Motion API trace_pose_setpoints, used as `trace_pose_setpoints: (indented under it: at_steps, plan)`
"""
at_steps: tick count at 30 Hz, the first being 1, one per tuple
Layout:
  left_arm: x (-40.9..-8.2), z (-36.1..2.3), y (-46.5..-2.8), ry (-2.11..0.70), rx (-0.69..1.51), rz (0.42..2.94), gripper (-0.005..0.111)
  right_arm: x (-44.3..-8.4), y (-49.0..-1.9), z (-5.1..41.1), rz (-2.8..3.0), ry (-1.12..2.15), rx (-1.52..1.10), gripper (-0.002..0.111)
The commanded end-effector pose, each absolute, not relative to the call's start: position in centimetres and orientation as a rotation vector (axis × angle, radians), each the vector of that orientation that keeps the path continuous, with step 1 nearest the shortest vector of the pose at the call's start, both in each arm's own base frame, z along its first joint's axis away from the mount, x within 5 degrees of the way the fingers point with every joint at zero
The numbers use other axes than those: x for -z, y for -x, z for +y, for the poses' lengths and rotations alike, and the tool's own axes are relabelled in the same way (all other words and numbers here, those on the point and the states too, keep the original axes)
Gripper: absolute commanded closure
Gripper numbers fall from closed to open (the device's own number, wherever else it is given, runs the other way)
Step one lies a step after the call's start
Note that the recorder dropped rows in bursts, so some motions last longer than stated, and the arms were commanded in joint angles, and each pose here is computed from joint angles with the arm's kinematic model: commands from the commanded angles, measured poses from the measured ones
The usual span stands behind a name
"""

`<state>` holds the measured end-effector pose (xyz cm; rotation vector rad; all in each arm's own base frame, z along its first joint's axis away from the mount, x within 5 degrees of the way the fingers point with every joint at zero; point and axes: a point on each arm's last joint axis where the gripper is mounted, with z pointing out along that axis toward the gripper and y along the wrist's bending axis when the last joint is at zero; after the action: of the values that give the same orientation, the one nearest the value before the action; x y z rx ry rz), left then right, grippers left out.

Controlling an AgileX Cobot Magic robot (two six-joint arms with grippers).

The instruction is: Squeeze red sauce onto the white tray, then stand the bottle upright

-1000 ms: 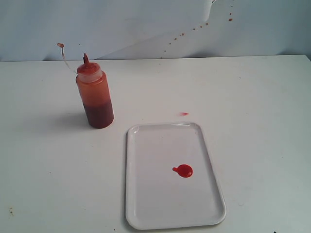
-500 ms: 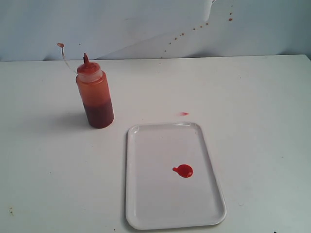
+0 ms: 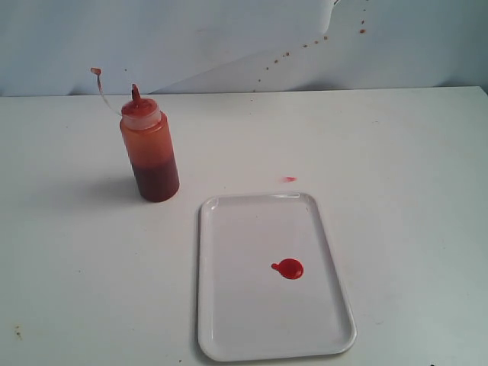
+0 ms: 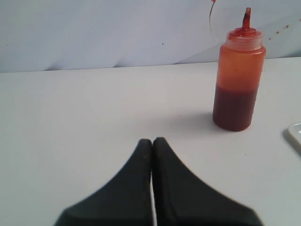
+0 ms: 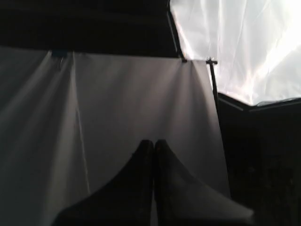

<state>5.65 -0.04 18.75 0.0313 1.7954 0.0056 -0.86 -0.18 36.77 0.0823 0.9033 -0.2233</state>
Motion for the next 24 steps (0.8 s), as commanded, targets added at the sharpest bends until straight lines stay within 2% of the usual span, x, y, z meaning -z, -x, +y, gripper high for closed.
trace_pose_setpoints:
  at_steps: [1,9,19,24]
  plan:
    - [-18.6,-0.1,-5.7,-0.021,0.006,1.8,0.106,-31.3,-2.4,-0.2,1.239,0.032,0.312,0.108]
    - [-18.6,-0.1,-5.7,-0.021,0.006,1.8,0.106,-25.2,-4.7,-1.0,1.339,-0.073,0.226,0.108]
    - [-18.6,-0.1,-5.7,-0.021,0.006,1.8,0.106,-21.8,-5.4,-1.1,1.444,-0.107,0.185,0.108]
    - [-18.6,-0.1,-5.7,-0.021,0.006,1.8,0.106,-21.3,-5.5,-1.0,1.487,-0.048,0.23,0.108]
